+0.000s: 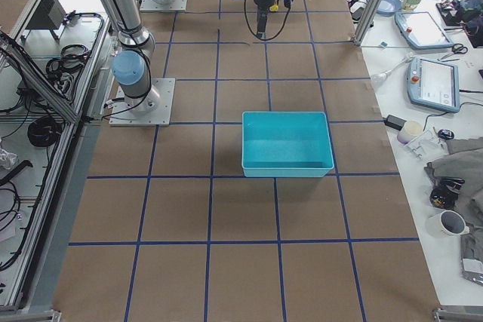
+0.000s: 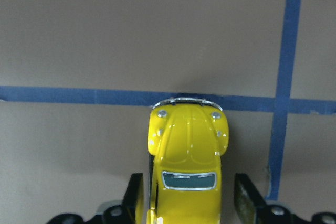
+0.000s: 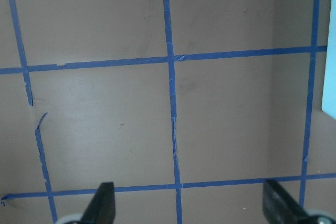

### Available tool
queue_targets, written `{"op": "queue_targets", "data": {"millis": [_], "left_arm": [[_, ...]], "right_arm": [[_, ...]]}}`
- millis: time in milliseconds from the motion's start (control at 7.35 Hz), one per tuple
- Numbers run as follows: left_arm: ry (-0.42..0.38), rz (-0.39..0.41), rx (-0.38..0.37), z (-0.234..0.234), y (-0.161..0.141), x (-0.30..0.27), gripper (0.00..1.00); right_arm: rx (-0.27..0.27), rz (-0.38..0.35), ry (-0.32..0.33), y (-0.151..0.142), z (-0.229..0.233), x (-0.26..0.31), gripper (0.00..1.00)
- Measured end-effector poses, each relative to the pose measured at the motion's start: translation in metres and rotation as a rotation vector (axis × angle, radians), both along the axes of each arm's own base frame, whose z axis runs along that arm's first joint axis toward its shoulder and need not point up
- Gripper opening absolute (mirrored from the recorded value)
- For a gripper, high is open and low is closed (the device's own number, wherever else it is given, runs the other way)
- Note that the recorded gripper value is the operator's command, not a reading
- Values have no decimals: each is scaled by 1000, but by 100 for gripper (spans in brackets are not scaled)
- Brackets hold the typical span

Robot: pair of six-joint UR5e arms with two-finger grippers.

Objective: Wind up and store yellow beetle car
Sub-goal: 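Drag the car backward along the table away from the blue bin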

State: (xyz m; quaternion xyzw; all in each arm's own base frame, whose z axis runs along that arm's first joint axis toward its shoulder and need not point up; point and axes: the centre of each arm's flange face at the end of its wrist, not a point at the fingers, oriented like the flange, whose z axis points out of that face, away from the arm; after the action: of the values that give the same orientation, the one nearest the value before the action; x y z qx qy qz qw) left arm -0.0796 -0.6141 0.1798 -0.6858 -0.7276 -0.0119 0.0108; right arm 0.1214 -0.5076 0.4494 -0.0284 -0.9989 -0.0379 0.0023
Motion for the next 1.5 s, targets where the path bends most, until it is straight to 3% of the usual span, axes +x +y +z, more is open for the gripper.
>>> {"op": "queue_targets", "data": {"millis": [544, 1497], "left_arm": [[-2, 23, -6, 1, -2, 37, 33], [-3, -59, -58, -9, 1, 93, 32]], "right_arm": [[0, 0, 0, 0, 0, 0, 100], [1, 0, 0, 1, -1, 0, 100]]}}
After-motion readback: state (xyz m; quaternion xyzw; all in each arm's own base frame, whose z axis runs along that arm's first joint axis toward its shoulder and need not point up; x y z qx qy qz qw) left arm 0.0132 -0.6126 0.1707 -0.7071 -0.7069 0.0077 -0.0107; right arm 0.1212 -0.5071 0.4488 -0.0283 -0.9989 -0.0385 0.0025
